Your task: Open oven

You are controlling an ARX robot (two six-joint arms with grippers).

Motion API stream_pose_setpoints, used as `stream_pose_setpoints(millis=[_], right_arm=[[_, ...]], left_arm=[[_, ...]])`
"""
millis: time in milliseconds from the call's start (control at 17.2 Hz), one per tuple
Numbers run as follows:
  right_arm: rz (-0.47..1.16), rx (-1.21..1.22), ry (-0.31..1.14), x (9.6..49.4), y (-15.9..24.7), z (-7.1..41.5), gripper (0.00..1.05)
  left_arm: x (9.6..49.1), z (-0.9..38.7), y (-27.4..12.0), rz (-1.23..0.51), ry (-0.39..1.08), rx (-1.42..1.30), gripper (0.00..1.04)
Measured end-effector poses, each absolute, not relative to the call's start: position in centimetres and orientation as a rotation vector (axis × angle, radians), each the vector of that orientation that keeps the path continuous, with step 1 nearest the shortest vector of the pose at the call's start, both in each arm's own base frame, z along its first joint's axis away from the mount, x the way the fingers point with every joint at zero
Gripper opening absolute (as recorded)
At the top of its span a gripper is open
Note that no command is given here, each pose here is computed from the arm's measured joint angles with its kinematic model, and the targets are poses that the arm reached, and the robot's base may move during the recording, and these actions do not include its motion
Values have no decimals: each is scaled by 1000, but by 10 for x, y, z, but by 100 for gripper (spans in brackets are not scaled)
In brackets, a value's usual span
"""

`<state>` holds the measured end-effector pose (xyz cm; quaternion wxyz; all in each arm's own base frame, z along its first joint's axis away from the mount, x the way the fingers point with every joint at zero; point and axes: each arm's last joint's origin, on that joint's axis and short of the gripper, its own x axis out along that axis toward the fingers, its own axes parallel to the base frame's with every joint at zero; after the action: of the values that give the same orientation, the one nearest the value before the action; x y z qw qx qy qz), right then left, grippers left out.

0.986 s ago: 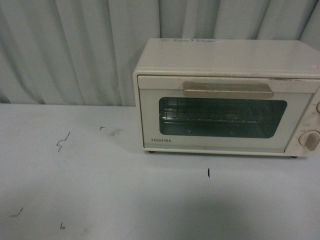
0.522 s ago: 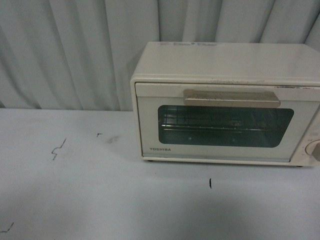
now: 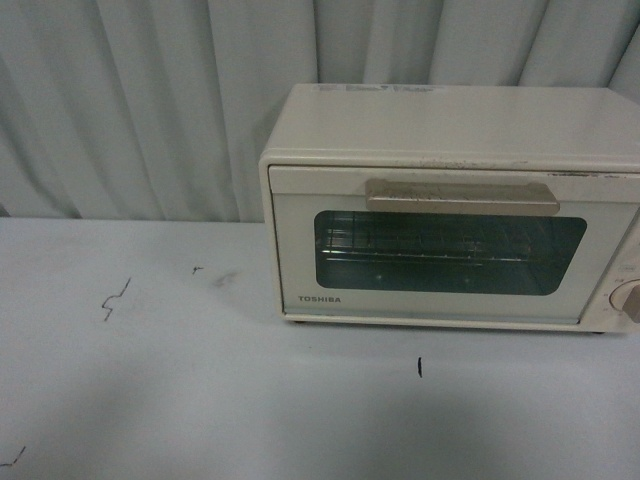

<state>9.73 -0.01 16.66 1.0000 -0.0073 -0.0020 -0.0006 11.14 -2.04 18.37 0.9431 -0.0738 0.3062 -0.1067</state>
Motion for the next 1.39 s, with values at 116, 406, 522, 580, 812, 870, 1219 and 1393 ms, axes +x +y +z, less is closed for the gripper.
stream_pose_setpoints(millis=[116,406,522,580,812,870,1219,1393], right_arm=[[0,-15,-4,97,0,167,98],[0,-15,-4,97,0,167,98],[0,-15,-4,97,0,167,98],[0,-15,-4,97,0,167,98],[0,-15,-4,97,0,167,98],[0,-15,-4,97,0,167,98],[0,-15,-4,97,0,167,98],[0,-15,-4,97,0,167,98]], left_arm=[[135,186,-39,-232,648,-249,98],[180,160,-104,-307,794,-422,98],[187,141,-124,-303,884,-455,98],[190,134,-130,-292,924,-471,98],[210,118,-147,-220,972,-611,98],[214,112,-152,-203,991,-651,98],[240,87,-170,-113,1008,-824,98],[245,70,-173,-44,997,-886,98]])
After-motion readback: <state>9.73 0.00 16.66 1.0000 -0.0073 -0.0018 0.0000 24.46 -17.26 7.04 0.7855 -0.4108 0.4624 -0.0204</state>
